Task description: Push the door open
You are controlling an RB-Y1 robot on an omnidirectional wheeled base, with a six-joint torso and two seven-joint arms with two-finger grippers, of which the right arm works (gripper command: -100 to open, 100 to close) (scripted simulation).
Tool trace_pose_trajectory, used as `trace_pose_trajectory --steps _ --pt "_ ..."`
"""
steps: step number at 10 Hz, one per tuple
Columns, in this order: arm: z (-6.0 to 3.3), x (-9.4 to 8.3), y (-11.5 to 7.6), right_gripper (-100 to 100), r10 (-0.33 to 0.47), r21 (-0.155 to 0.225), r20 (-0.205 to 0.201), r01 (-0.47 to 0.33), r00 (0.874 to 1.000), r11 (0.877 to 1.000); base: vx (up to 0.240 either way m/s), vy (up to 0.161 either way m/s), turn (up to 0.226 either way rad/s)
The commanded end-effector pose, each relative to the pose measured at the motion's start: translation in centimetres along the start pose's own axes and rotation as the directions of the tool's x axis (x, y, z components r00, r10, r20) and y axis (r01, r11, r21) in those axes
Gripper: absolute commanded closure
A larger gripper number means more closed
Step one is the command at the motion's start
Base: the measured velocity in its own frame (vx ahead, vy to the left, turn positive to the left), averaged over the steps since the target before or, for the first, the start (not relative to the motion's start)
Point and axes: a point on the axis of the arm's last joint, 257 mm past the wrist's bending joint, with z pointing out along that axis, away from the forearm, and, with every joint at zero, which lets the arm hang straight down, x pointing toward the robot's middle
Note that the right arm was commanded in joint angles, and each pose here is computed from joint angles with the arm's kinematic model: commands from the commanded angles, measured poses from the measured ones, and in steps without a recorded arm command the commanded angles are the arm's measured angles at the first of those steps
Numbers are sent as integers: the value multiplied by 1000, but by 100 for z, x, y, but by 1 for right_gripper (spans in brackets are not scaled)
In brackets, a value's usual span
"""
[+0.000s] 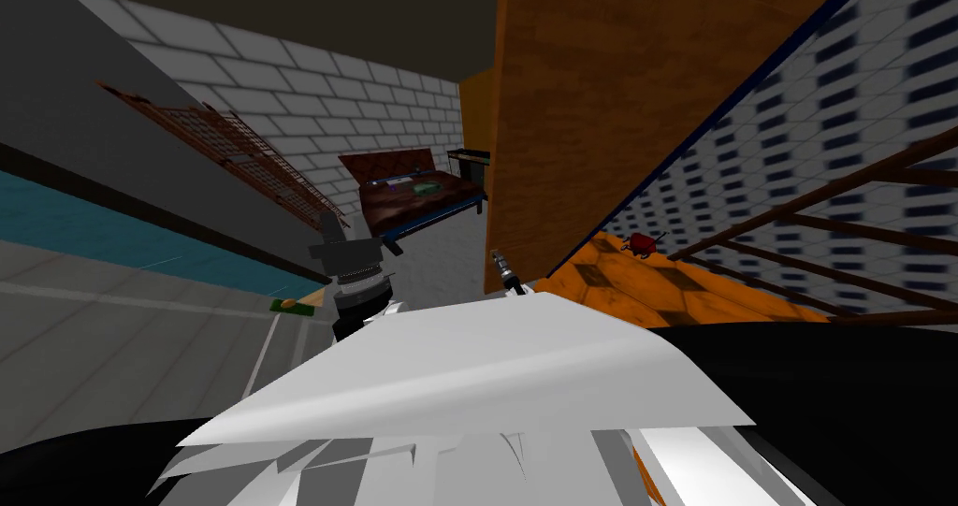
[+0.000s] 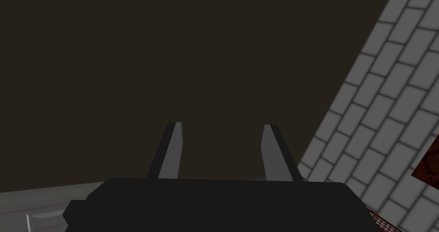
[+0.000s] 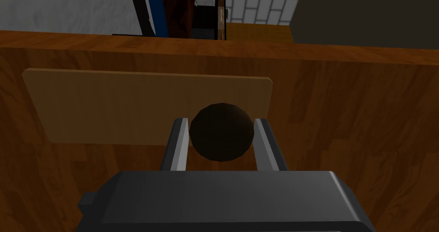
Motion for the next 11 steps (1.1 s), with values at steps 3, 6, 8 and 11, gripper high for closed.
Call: trace_pose_trajectory --steps 3,6,8,11 --pt "0 -323 15 100 -11 0 63 11 998 1000 164 97 -55" --pt "-4 -484 35 100 -12 -3 102 13 995 1000 89 57 -52" --pt "-16 -604 38 100 -12 -3 133 12 991 1000 172 87 -83" --pt "-12 -532 19 -100 -4 2 121 4 993 1000 -173 49 -47"
